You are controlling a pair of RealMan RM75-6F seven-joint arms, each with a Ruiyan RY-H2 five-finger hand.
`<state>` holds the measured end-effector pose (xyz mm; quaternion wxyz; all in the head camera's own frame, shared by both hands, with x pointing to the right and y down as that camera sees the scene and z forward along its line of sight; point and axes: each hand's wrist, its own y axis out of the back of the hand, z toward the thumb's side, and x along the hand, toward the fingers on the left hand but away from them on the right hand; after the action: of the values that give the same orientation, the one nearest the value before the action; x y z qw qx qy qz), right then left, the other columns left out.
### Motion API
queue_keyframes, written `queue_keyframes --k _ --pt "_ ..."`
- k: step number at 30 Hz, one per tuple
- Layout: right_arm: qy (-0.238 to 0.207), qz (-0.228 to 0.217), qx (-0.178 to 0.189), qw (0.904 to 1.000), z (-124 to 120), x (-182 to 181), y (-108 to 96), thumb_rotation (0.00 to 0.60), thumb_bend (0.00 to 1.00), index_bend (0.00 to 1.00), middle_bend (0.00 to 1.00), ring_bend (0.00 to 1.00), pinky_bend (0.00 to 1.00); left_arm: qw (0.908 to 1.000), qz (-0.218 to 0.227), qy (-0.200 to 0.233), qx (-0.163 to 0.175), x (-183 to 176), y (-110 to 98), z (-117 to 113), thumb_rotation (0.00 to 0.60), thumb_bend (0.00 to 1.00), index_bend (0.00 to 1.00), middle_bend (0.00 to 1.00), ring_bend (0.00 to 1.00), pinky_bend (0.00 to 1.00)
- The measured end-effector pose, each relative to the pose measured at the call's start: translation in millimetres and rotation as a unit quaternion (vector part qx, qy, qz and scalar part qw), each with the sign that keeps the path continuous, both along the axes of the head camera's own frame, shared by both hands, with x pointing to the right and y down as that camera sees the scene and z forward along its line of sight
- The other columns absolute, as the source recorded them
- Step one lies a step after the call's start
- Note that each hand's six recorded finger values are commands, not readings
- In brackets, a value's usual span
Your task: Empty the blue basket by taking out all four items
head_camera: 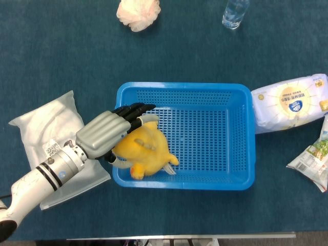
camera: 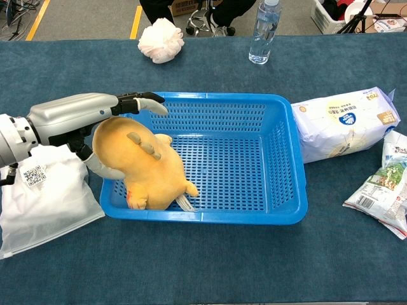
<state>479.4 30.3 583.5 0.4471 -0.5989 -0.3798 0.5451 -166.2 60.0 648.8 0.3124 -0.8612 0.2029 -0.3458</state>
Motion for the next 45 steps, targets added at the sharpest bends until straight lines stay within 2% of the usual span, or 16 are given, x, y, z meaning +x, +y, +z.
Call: queue_keyframes --k 5,10,15,18,28,39,45 --pt "0.000 0.000 0.000 1.0000 -0.2 -0.2 -0.2 0.600 0.00 0.06 0.27 0.20 0.48 1.0000 -0.005 -0.002 0.003 0.9 -0.2 3.5 0.600 0.12 0.19 0.00 0.00 0.29" --pt "0.000 0.000 -0.001 1.0000 0.4 0.2 0.0 0.600 0.00 0.06 0.28 0.20 0.48 0.9999 -0.012 0.004 0.004 2.1 -0.1 5.0 0.600 0.12 0.24 0.01 0.09 0.43" --pt "-0.001 0.001 -0.001 1.0000 0.2 0.7 0.2 0.600 0.00 0.06 0.28 0.20 0.48 0.9998 -0.019 0.005 0.003 1.3 -0.2 7.1 0.600 0.12 0.29 0.08 0.17 0.51" --pt "-0.002 0.002 -0.001 1.0000 0.3 1.3 0.7 0.600 0.00 0.06 0.28 0.20 0.48 0.9997 -0.022 0.006 0.002 1.2 -0.1 7.8 0.600 0.12 0.32 0.12 0.20 0.54" --pt "-0.005 0.003 -0.004 1.0000 1.6 2.0 1.1 0.600 0.00 0.06 0.28 0.20 0.48 0.9995 -0.031 0.011 0.001 0.0 0.0 7.3 0.600 0.12 0.44 0.38 0.31 0.63" --pt "-0.006 0.004 -0.005 1.0000 2.9 2.2 1.6 0.600 0.00 0.07 0.28 0.20 0.48 0.9992 -0.036 0.014 0.005 -2.5 2.1 3.0 0.600 0.12 0.58 0.54 0.41 0.68" --pt "-0.007 0.005 -0.005 1.0000 3.2 3.0 1.8 0.600 0.00 0.07 0.28 0.20 0.48 0.9993 -0.035 0.013 0.008 -2.4 2.9 -1.7 0.600 0.12 0.62 0.58 0.44 0.71"
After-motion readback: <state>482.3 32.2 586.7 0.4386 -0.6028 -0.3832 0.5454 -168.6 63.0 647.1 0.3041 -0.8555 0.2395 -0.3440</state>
